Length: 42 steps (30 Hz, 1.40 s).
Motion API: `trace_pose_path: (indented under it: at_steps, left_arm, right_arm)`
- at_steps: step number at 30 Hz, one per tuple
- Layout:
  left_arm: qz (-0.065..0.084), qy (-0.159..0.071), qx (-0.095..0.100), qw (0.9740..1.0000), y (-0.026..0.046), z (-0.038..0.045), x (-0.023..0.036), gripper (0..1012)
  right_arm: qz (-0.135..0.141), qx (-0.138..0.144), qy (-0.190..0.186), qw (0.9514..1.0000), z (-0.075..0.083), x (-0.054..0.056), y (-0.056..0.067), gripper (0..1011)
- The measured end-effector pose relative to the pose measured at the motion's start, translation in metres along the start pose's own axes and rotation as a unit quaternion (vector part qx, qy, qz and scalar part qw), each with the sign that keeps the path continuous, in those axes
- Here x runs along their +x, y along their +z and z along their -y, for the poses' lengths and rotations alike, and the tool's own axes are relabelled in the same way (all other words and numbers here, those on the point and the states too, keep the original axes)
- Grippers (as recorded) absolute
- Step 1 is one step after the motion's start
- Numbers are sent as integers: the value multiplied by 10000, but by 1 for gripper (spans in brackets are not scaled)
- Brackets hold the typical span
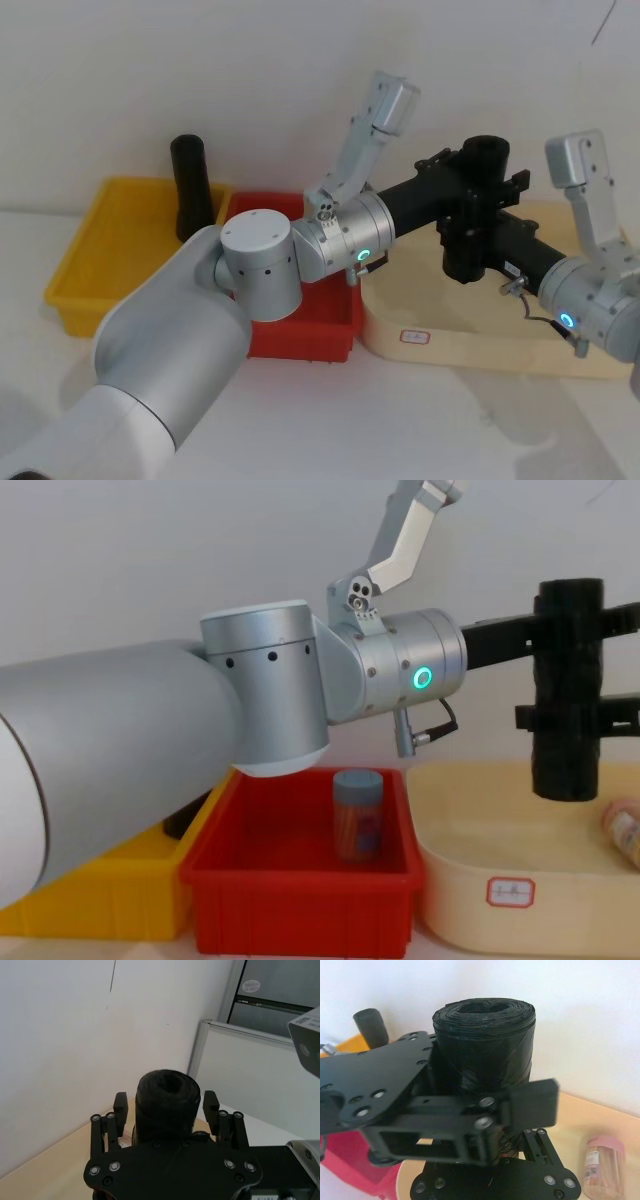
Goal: Pick up the garbage bag with the one hand and transfer it to the other hand.
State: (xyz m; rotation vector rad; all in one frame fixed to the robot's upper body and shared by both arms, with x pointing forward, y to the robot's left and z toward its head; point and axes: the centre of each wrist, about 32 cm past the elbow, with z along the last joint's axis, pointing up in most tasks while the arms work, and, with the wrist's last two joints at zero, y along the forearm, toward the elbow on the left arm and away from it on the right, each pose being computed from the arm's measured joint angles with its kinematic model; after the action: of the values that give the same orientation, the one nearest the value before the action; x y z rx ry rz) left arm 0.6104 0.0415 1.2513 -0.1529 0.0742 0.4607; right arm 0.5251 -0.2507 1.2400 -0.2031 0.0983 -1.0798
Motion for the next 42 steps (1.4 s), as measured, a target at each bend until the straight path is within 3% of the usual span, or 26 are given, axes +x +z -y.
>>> trace_pose_path:
  at_steps: [5,20,32,36,42]
  left_arm:
    - [0,1,-1,10000,0,0,0,1001]
    - [1,2,-1,10000,0,0,0,1001]
    - [1,2,-1,10000,0,0,0,1001]
    - [1,2,-1,10000,1,0,0,1002]
    - [1,2,-1,10000,0,0,1,1001]
  right_arm:
    - [-18,59,-184,9998,-5,68,21,535]
    - [-106,266,-797,9964,-35,361,85,539]
    - [-137,340,-990,9944,-43,464,110,924]
    - [-144,349,-1024,9940,-43,481,112,1002]
    - [-150,361,-1057,9936,-44,498,116,1000]
